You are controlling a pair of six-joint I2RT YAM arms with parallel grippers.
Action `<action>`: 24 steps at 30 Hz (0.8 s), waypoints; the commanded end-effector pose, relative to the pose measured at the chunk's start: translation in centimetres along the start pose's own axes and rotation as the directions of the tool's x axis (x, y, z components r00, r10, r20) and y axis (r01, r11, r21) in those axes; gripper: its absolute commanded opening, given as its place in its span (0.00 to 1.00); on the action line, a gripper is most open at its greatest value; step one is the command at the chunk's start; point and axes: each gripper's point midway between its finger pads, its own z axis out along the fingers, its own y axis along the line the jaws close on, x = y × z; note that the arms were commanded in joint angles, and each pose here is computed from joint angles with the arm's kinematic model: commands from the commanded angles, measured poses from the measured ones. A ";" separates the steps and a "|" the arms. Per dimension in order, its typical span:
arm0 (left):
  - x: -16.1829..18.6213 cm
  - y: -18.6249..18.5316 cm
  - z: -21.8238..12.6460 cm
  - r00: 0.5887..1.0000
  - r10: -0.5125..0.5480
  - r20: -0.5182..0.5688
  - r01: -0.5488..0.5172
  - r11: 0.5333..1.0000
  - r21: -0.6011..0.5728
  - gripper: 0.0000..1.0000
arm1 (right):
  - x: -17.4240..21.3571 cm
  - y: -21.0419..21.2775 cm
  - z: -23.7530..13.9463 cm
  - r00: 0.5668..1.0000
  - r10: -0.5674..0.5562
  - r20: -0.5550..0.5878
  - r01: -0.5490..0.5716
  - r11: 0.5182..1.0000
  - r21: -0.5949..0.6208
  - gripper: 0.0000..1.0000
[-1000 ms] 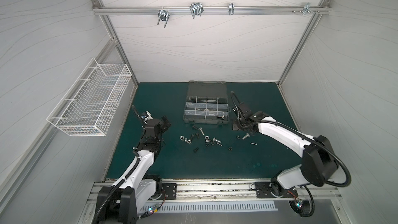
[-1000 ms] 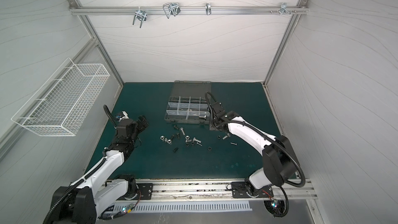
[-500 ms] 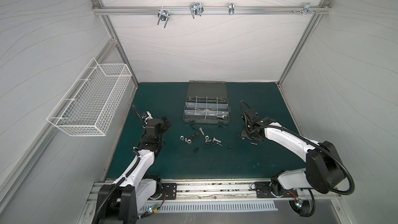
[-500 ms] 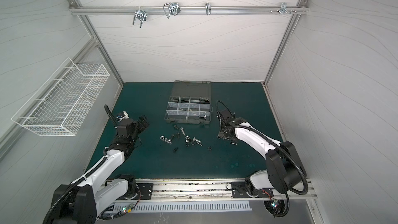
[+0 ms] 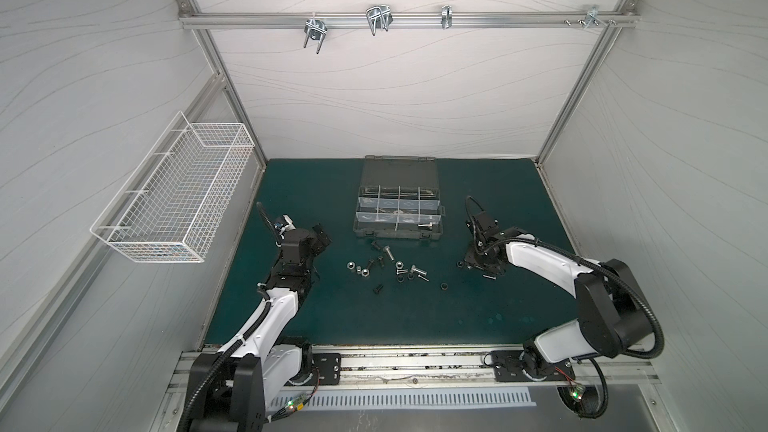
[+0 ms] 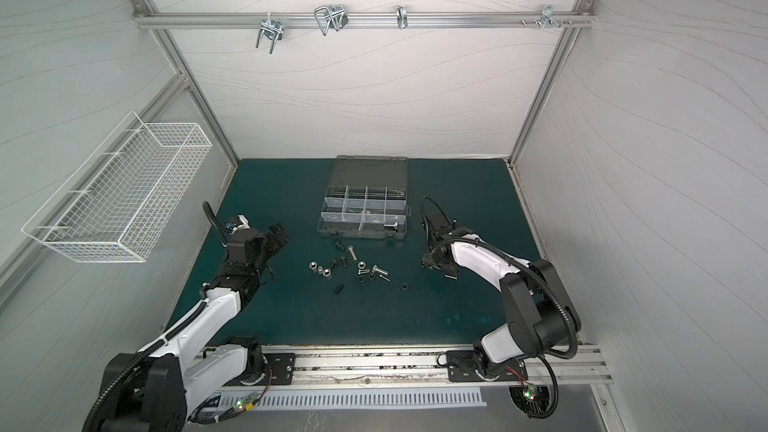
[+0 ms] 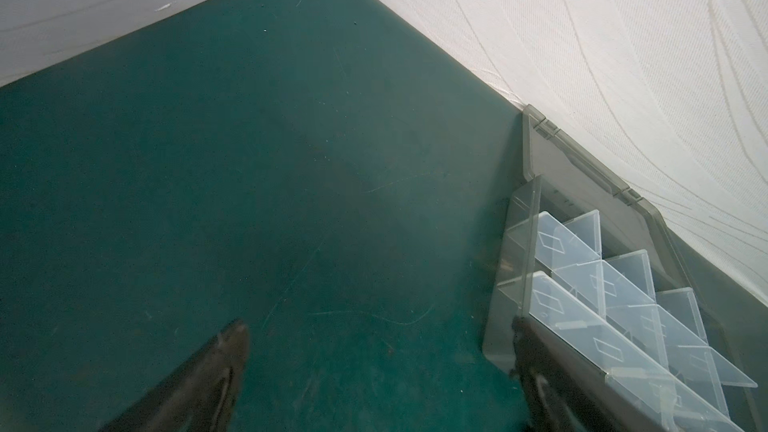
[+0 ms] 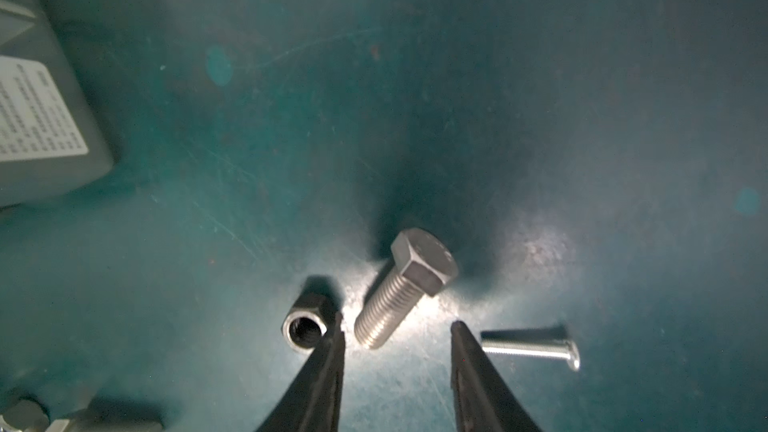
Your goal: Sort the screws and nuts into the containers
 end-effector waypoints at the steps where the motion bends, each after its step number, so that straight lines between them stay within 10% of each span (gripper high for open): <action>1: -2.1 -1.8 -0.1 0.998 -0.032 0.050 0.030 0.998 0.053 1.00 | -0.1 0.1 1.0 1.000 0.028 -0.014 -0.028 1.000 0.002 0.42; 24: -2.3 -1.9 -0.2 0.998 -0.029 0.051 0.027 0.998 0.054 1.00 | 0.0 1.6 3.0 0.996 -0.050 -0.067 0.048 0.998 -0.030 0.07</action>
